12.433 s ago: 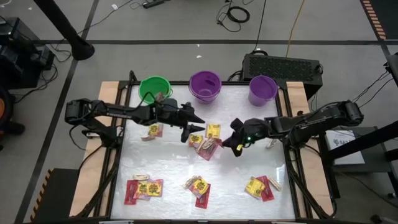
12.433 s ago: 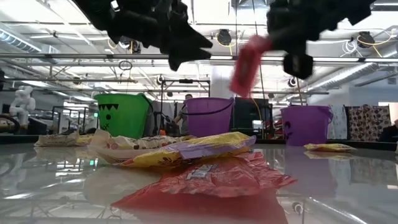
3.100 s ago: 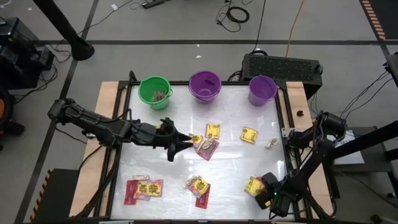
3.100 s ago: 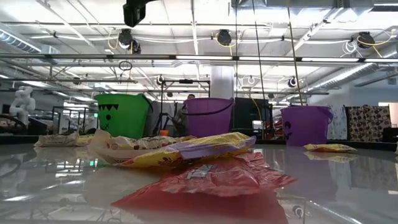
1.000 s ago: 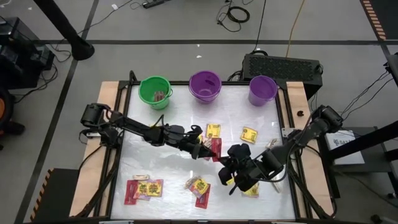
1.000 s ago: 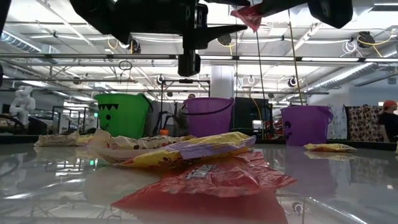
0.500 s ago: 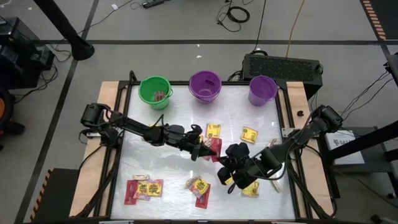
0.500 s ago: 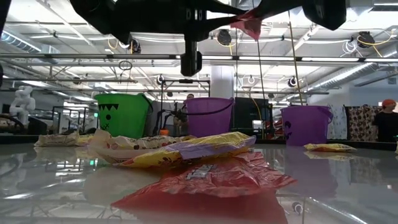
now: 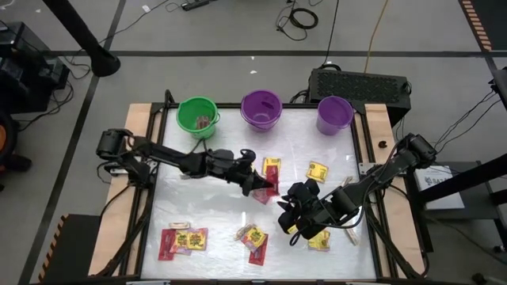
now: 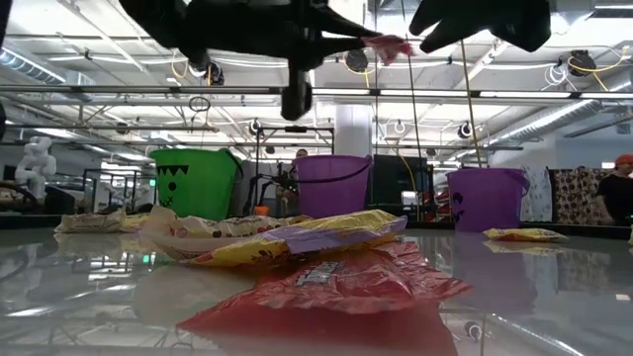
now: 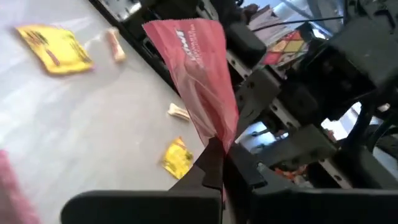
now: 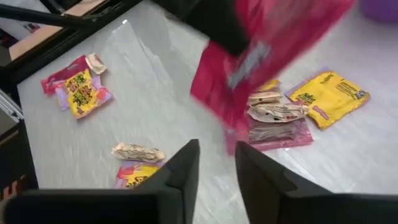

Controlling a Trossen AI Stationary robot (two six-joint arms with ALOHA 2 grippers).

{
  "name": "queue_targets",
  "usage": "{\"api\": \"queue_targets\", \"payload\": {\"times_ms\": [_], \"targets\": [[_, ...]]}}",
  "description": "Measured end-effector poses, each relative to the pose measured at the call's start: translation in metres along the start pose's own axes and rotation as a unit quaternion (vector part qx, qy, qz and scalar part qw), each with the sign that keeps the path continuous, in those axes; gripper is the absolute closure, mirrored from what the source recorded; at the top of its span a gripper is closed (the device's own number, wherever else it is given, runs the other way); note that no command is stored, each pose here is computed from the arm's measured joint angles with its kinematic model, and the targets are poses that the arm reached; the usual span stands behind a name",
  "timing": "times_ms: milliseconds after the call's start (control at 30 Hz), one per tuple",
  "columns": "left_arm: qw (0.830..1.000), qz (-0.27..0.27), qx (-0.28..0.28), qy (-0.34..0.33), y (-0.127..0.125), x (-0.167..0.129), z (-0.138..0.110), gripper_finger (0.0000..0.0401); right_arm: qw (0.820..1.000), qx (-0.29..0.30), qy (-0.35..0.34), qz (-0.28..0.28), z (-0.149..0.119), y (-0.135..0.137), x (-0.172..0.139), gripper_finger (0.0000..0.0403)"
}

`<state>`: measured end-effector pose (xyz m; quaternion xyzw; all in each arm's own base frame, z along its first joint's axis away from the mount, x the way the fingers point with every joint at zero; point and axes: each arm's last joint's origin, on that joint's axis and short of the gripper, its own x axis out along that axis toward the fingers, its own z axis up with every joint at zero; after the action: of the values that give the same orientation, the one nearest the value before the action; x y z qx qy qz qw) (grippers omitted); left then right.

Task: Sort candy by brand, put in halloween buckets
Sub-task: Put the red candy pack in the green bucket

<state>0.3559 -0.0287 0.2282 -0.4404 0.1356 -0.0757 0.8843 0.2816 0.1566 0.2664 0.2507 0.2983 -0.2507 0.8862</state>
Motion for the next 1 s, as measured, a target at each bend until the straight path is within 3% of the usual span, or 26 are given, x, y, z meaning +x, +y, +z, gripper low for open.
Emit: {"api": "queue_targets", "payload": {"times_ms": [167, 400, 567, 733, 1000], "targets": [[0.996, 0.064, 0.047, 0.029, -0.003, -0.040, 0.028, 0.0400, 1.000, 0.004, 0.013, -0.004, -0.001, -0.002, 0.001, 0.0253], [0.965, 0.246, 0.096, 0.003, -0.003, -0.132, 0.064, 0.0400, 1.000, 0.023, 0.014, -0.001, 0.000, -0.001, 0.001, 0.0218], [0.902, 0.409, 0.132, -0.030, 0.002, -0.190, 0.072, 0.0401, 1.000, 0.024, 0.014, -0.001, 0.000, -0.001, 0.001, 0.0213], [0.827, 0.541, 0.150, -0.032, 0.017, -0.220, 0.077, 0.0401, 0.999, 0.030, 0.013, 0.000, 0.001, -0.001, 0.001, 0.0215], [0.777, 0.608, 0.161, -0.017, 0.044, -0.232, 0.095, 0.0392, 0.999, 0.033, 0.010, 0.000, 0.001, -0.001, 0.002, 0.0215]]}}
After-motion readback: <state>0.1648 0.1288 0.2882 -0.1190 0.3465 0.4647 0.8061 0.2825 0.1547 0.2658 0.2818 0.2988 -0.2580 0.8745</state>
